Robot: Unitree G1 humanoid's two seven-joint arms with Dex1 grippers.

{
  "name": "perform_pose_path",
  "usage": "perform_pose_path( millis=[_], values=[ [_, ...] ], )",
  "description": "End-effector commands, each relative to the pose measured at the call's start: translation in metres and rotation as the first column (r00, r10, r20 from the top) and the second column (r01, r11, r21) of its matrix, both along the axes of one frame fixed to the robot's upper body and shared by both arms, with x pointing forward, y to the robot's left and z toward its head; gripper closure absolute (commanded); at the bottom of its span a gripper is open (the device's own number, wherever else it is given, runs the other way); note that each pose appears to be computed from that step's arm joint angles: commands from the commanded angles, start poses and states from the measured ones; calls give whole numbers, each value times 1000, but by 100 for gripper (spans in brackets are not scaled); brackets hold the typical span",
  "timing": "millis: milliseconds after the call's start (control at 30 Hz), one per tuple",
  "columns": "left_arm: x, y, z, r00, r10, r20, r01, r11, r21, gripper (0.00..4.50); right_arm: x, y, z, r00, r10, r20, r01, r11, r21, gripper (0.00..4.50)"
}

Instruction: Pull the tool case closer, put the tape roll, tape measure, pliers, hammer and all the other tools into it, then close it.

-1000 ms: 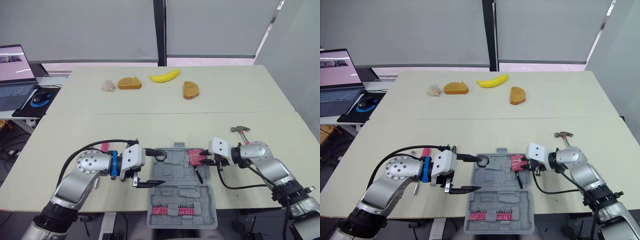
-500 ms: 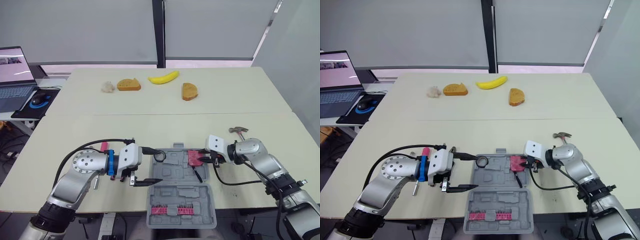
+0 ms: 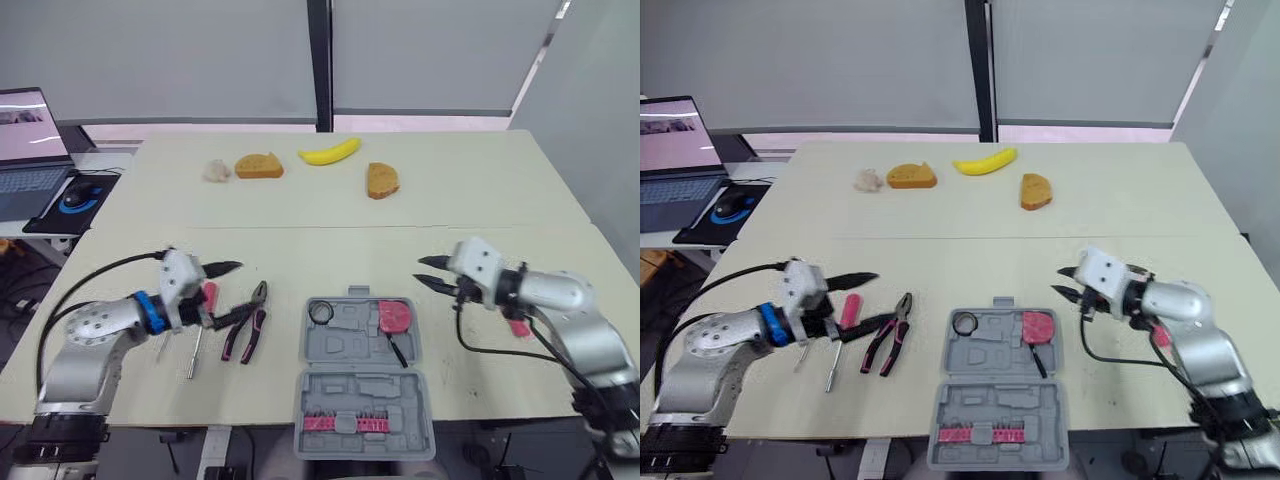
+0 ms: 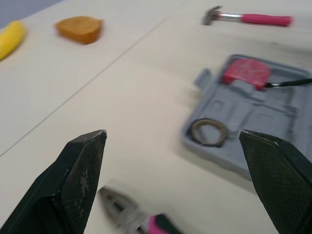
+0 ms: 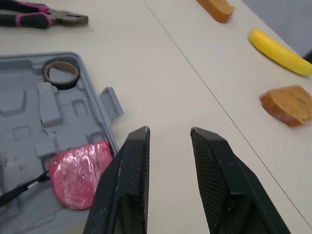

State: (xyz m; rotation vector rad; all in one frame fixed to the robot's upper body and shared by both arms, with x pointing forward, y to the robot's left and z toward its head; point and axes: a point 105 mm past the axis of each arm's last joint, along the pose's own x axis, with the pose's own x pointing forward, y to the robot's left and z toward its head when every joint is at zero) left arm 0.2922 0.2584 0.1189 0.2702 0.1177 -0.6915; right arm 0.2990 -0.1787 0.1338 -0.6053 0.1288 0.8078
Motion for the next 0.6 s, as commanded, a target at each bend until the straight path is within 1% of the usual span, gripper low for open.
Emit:
perform_pose_path(
  millis=[33, 100, 167, 300, 367, 400, 467, 600],
  values=[
    [-8, 51, 0, 967, 255, 15, -253, 965, -65, 0, -12, -43, 20, 977, -187, 103, 186, 982, 14, 309],
    [-18, 77, -7, 929, 369, -12, -369, 926, -81, 0, -27, -63, 15, 960, -263, 99, 264, 964, 3, 309],
    [-31, 101, -15, 886, 462, -35, -463, 883, -81, 0, -42, -83, 10, 933, -351, 80, 350, 936, 28, 309],
    [-60, 138, -32, 802, 590, -96, -596, 800, -63, 0, -69, -117, -7, 871, -489, 40, 487, 872, 42, 309],
    [-74, 147, -41, 774, 618, -139, -629, 776, -51, 0, -80, -128, -16, 849, -527, 20, 526, 849, 41, 269],
    [-81, 150, -46, 762, 627, -165, -641, 766, -51, 0, -85, -131, -20, 839, -544, 6, 543, 838, 45, 255],
    [-93, 155, -51, 742, 640, -197, -660, 750, -50, 0, -92, -136, -27, 821, -571, -25, 571, 819, 58, 208],
    [-107, 157, -58, 723, 649, -237, -675, 737, -39, 0, -98, -137, -33, 822, -565, -66, 568, 821, 54, 113]
  ],
)
